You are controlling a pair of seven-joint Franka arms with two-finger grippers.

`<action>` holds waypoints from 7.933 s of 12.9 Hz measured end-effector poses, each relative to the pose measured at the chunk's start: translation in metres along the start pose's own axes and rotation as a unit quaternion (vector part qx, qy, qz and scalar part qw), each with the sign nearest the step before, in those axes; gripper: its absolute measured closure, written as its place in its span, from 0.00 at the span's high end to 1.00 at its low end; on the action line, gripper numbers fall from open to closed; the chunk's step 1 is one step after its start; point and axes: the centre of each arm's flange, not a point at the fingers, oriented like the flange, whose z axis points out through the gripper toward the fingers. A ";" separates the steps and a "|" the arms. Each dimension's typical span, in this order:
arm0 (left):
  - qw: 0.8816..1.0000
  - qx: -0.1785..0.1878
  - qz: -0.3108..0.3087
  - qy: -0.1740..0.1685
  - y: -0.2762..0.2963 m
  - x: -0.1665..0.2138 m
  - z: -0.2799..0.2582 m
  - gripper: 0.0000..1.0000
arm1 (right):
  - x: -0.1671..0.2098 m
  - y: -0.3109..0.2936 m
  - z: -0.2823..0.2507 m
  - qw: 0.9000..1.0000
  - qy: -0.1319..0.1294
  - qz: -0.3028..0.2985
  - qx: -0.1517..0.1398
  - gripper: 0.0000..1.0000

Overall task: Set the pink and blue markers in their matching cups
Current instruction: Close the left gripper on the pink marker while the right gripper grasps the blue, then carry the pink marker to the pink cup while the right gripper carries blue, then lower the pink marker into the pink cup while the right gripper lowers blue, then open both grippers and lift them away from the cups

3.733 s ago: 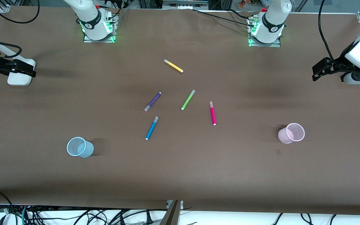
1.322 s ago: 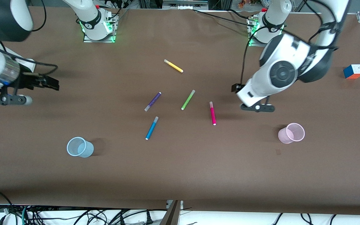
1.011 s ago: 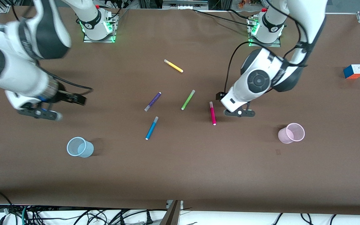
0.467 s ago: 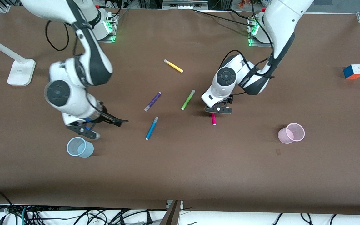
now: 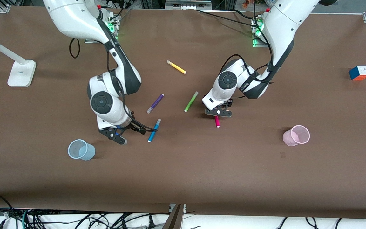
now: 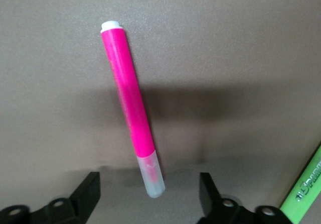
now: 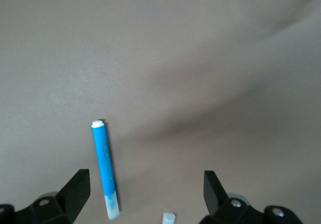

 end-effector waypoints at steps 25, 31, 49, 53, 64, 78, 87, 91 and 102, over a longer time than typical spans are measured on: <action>0.971 0.173 0.121 -0.109 -0.048 0.020 -0.068 0.18 | -0.035 -0.051 0.084 0.995 0.020 -0.092 0.013 0.41; 0.915 0.220 0.212 -0.263 -0.154 0.050 -0.141 0.18 | -0.014 -0.038 0.066 0.994 -0.010 -0.111 -0.020 0.17; 0.653 0.413 0.484 -0.411 -0.277 0.123 -0.120 0.18 | 0.212 0.217 -0.062 0.972 -0.178 -0.019 0.155 0.17; 0.655 0.410 0.485 -0.409 -0.280 0.125 -0.101 0.18 | 0.233 0.256 -0.022 0.951 -0.210 0.022 0.224 0.17; 0.697 0.376 0.468 -0.393 -0.277 0.121 -0.099 1.00 | 0.244 0.278 -0.005 0.938 -0.222 0.057 0.261 0.17; 0.982 0.097 0.096 -0.128 -0.315 0.106 -0.228 1.00 | 0.265 0.316 0.027 0.888 -0.240 0.147 0.363 0.57; 0.998 0.015 0.033 0.057 -0.326 0.036 -0.437 1.00 | 0.260 0.302 -0.040 0.904 -0.244 0.129 0.326 0.99; 0.997 0.029 0.002 0.074 -0.346 0.018 -0.442 1.00 | 0.232 0.282 -0.145 0.952 -0.200 0.050 0.228 0.99; 0.997 0.025 0.001 0.071 -0.342 -0.015 -0.431 1.00 | 0.091 0.239 -0.331 0.981 -0.109 -0.136 -0.079 1.00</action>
